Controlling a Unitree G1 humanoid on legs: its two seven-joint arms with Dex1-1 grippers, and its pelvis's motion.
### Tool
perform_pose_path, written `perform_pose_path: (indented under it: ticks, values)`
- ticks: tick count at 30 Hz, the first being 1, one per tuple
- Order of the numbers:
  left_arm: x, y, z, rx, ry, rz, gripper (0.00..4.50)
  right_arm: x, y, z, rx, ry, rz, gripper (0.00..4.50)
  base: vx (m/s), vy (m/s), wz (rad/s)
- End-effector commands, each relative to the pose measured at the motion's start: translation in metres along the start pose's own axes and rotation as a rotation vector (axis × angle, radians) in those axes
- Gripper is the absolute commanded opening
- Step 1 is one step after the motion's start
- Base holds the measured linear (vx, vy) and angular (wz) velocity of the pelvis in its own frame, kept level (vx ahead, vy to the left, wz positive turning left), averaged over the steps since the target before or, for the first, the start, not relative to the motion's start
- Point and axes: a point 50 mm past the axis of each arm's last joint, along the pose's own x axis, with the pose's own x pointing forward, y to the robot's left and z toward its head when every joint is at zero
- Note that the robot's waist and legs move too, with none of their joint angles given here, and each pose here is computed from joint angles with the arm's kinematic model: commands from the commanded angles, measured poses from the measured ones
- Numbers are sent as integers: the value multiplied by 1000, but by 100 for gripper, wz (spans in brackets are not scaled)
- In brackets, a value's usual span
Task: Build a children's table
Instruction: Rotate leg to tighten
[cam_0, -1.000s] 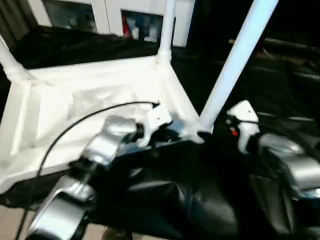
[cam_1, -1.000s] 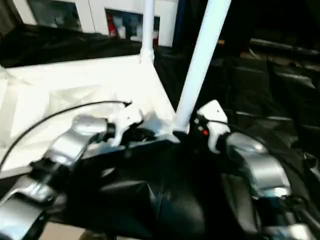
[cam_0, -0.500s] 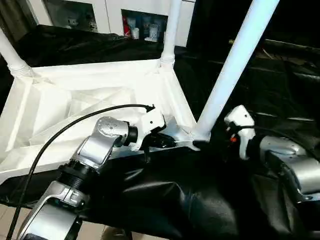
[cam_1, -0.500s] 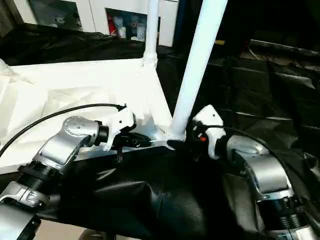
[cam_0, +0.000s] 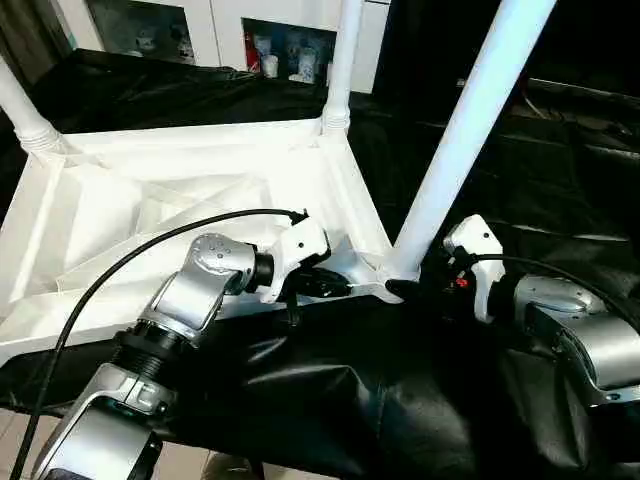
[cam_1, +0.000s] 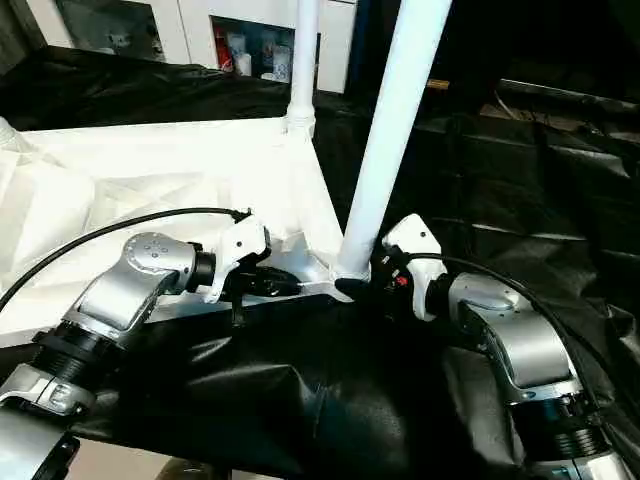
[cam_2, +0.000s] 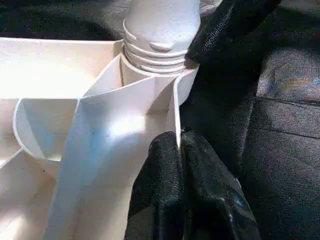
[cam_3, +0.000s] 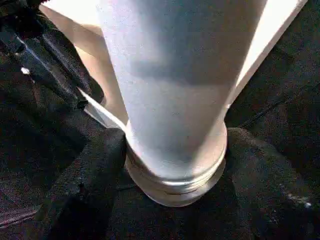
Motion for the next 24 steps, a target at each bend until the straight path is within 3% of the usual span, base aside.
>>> perform_pose_path:
  ticks: [1,6,11,14,17,20,24]
  values:
    - [2,-3,9,24,-43,-24,0,1,2,2,6,-19,27,292,0,0,0]
    - [2,-3,9,20,-40,-26,0,4,5,0,17,-22,29,278,0,0,0]
    - [12,4,8,-27,-22,69,0,15,0,-8,80,-29,-123,276,0,0,0]
    - [30,25,12,-106,3,322,0,36,-5,-14,229,-58,-334,276,0,0,0]
    - [42,32,17,-153,4,429,0,52,-7,-15,336,-78,-468,276,0,0,0]
    - [56,33,26,-169,3,488,0,73,-6,-9,451,-104,-572,276,0,0,0]
    - [63,31,31,-152,-6,472,0,85,2,7,420,-164,-534,276,0,0,0]
